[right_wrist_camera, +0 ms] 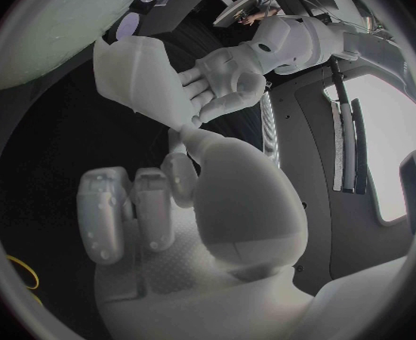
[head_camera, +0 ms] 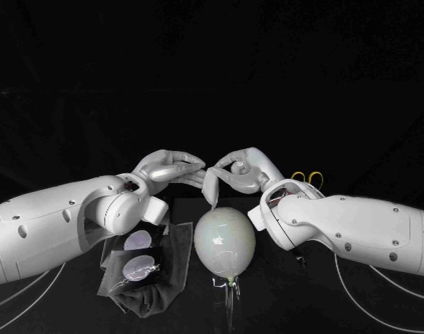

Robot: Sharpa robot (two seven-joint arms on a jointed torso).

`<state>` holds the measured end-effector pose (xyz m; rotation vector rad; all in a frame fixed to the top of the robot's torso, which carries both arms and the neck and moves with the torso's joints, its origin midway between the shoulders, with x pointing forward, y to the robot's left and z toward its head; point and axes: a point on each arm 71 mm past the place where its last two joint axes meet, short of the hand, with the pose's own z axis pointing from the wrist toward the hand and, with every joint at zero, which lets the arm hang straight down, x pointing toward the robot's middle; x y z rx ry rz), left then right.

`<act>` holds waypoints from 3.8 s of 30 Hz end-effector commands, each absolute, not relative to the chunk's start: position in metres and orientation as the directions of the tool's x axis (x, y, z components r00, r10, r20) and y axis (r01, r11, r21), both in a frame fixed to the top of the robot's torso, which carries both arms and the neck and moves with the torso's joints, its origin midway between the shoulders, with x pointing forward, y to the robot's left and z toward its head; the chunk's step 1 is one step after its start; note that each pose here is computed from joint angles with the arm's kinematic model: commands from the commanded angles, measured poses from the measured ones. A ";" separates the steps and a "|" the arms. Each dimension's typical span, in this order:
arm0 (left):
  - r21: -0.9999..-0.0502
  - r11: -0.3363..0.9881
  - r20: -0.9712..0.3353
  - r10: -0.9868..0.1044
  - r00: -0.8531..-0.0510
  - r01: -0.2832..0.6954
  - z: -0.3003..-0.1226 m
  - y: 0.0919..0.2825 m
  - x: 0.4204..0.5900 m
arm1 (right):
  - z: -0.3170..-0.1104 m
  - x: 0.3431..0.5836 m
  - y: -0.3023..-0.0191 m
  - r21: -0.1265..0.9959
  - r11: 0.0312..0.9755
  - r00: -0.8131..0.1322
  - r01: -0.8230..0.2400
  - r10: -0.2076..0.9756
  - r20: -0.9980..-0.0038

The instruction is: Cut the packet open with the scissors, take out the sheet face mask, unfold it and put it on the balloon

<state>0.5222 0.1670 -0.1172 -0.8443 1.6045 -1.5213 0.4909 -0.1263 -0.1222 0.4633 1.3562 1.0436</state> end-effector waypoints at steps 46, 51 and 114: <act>-0.983 0.170 -0.183 -0.822 -0.539 0.075 -0.119 0.154 0.522 | -0.119 0.489 -0.123 0.791 0.492 -0.100 -0.364 0.824 -0.558; -0.985 0.157 -0.173 -0.822 -0.543 0.076 -0.118 0.154 0.522 | -0.119 0.489 -0.124 0.792 0.494 -0.101 -0.360 0.823 -0.559; -0.984 0.154 -0.180 -0.857 -0.483 0.093 -0.117 0.157 0.526 | -0.121 0.489 -0.129 0.808 0.482 -0.119 -0.338 0.830 -0.545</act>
